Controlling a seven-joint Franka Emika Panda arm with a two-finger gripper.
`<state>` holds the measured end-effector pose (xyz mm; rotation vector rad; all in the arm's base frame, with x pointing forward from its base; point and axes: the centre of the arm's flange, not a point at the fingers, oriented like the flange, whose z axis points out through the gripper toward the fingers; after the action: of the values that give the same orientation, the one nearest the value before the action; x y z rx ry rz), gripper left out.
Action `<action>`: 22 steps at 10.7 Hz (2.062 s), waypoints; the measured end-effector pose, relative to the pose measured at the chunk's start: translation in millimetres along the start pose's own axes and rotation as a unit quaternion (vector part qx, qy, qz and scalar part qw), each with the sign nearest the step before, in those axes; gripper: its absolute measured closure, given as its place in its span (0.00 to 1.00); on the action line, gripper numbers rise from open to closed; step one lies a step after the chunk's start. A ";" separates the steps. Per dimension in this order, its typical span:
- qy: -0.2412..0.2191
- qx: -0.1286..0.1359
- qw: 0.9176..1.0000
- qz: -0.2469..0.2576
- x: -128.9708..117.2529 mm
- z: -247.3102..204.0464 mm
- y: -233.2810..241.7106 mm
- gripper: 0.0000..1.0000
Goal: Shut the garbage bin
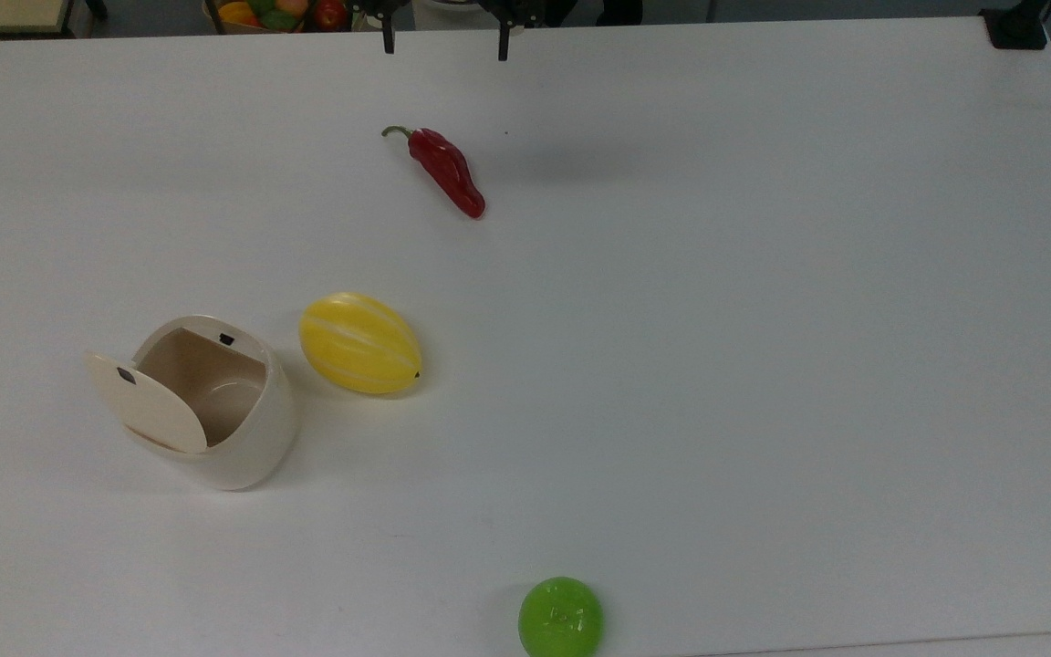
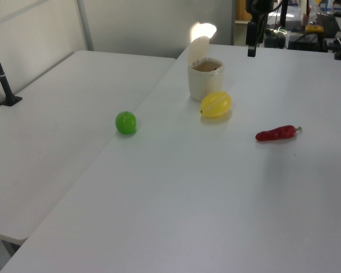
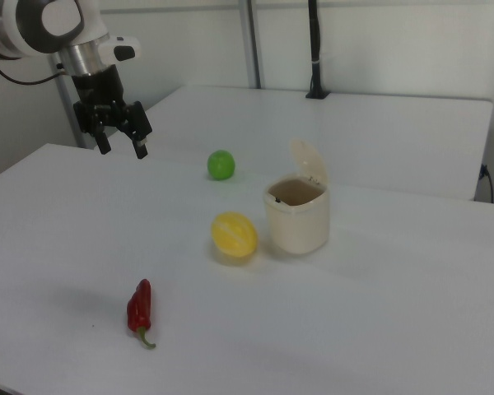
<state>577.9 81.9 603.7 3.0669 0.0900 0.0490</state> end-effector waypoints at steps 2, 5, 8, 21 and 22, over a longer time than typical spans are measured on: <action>0.000 0.000 1.000 0.005 0.0 0.0 0.1 0.00; 0.000 0.000 1.000 0.007 0.0 0.0 0.6 0.00; 0.000 0.000 1.000 0.007 0.0 0.1 0.6 0.01; 0.004 -0.001 1.000 0.020 8.1 7.3 17.1 0.99; 0.027 0.000 0.999 0.034 18.8 11.1 32.5 0.99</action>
<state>598.9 49.8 595.5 3.0684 -0.0104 0.1351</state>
